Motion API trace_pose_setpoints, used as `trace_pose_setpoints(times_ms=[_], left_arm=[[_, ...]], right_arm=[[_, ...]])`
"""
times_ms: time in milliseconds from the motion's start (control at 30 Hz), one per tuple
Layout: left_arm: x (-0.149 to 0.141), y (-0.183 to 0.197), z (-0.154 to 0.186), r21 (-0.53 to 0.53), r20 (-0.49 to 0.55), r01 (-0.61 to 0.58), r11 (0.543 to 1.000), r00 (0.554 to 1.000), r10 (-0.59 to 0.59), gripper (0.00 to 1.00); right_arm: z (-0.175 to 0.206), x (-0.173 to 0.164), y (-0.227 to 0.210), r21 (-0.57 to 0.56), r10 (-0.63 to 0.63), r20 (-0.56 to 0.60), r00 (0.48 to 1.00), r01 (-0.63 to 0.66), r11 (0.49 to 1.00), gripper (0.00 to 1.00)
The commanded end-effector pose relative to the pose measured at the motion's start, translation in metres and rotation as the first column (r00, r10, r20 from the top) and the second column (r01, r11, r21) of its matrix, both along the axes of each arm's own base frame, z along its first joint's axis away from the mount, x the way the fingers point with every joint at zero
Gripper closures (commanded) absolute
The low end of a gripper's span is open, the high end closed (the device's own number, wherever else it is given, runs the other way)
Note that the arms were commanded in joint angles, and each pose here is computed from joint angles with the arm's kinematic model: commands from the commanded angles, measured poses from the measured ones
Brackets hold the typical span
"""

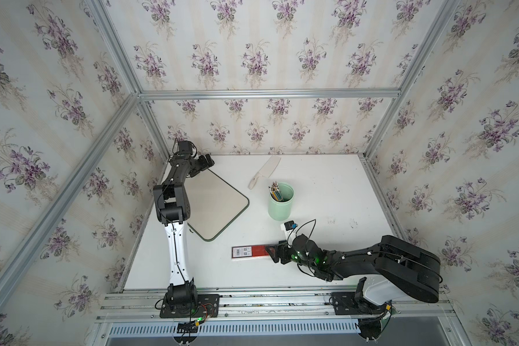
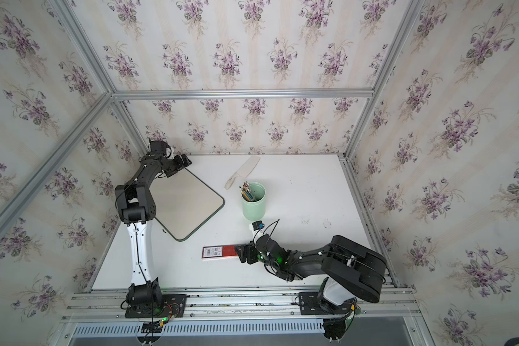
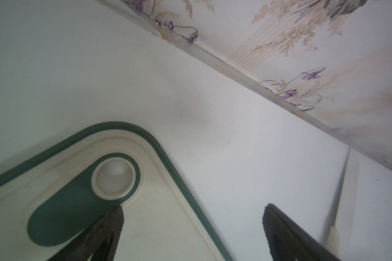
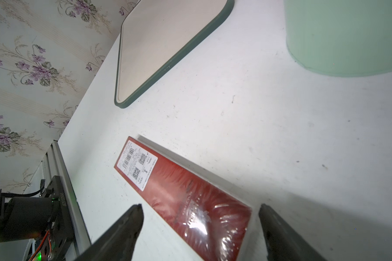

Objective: Align the knife with the edge of the cutting board
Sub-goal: Adjust the distractor at the center of the board.

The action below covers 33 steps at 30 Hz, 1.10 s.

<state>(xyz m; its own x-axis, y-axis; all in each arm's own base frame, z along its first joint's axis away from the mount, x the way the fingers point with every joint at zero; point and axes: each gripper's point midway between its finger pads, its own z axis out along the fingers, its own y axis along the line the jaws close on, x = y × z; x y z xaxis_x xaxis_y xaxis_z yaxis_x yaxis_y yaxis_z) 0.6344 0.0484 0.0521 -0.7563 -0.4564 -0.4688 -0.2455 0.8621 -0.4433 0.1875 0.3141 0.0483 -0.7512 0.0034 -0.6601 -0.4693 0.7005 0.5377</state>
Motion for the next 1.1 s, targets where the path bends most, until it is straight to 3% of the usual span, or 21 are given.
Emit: trace_pose_setpoints(times_ms=[0, 233, 467, 667, 800, 1067], left_arm=[[-0.013, 0.003, -0.010, 0.007, -0.080, -0.028, 1.000, 0.996, 0.028, 0.01], [-0.014, 0.016, -0.023, 0.099, -0.108, -0.053, 0.994, 0.992, 0.064, 0.01], [-0.005, 0.018, -0.013, 0.051, -0.048, -0.069, 0.996, 0.996, 0.072, 0.00], [-0.007, 0.060, 0.008, 0.136, 0.024, -0.159, 0.978, 0.987, 0.157, 0.01], [-0.013, 0.091, 0.013, 0.135, 0.041, -0.230, 0.964, 0.973, 0.227, 0.01], [-0.016, 0.130, 0.008, 0.258, 0.043, -0.253, 0.932, 0.967, 0.251, 0.01]], right_arm=[[0.004, 0.001, 0.007, 0.010, 0.017, 0.008, 1.000, -0.018, 1.000, 0.16], [0.007, 0.005, 0.018, 0.008, 0.028, 0.001, 1.000, -0.028, 1.000, 0.16], [0.005, 0.005, 0.024, 0.012, 0.038, -0.015, 0.999, -0.038, 0.999, 0.16], [0.000, 0.005, 0.027, 0.005, 0.040, -0.027, 0.999, -0.040, 0.999, 0.16], [-0.002, 0.004, 0.032, -0.003, 0.049, -0.029, 0.998, -0.049, 0.999, 0.17], [-0.006, -0.002, 0.035, -0.028, 0.051, -0.022, 0.998, -0.052, 0.998, 0.17]])
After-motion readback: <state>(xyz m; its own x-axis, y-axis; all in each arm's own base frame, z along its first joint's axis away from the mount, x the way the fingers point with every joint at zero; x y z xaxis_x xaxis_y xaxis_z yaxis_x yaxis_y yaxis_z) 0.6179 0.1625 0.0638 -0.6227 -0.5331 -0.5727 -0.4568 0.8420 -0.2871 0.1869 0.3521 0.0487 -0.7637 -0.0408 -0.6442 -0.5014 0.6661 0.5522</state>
